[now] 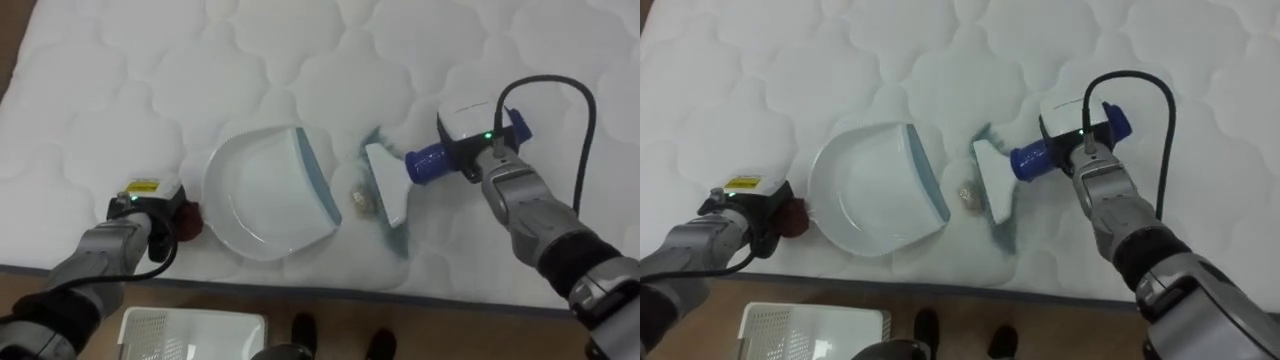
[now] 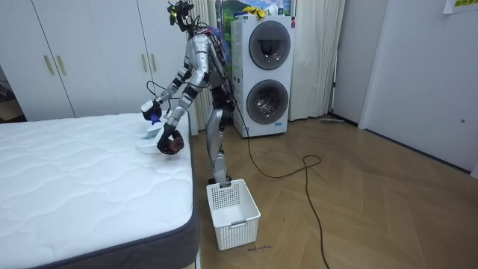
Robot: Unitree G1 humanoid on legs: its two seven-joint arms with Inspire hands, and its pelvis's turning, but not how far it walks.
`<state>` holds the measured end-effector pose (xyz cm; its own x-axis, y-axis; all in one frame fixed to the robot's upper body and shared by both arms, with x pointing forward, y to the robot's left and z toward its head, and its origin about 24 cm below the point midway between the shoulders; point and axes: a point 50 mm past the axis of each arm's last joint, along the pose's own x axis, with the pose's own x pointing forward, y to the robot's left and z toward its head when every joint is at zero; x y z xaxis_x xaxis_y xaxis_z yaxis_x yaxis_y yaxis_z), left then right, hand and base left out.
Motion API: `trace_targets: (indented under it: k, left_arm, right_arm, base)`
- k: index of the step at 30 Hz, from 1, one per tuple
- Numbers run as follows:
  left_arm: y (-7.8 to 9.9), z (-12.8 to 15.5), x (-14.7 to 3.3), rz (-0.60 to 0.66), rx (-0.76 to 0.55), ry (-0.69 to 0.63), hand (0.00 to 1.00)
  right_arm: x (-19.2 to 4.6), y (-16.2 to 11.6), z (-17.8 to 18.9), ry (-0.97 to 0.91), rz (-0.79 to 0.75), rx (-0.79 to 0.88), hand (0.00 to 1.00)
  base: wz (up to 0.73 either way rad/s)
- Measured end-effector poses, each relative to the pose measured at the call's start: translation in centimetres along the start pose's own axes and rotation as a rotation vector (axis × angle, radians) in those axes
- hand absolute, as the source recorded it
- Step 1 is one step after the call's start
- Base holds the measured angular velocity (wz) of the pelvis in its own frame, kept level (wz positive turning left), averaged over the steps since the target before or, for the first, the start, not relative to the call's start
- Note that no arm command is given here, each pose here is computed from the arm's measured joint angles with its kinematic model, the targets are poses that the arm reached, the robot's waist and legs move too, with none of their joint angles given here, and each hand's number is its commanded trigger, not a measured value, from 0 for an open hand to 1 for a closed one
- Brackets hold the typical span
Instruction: Clean bed
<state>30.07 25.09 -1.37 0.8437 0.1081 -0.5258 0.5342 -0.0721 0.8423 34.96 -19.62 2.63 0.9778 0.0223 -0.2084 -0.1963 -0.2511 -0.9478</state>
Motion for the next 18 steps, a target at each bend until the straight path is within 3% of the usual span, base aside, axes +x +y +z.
trace_targets:
  k: [18]
  left_arm:
    - [-0.5,0.2,0.0,-0.014,-0.009,0.019,1.0]
  right_arm:
    - [-0.2,1.2,2.0,-0.008,0.104,0.236,1.0]
  base:
    - [0.0]
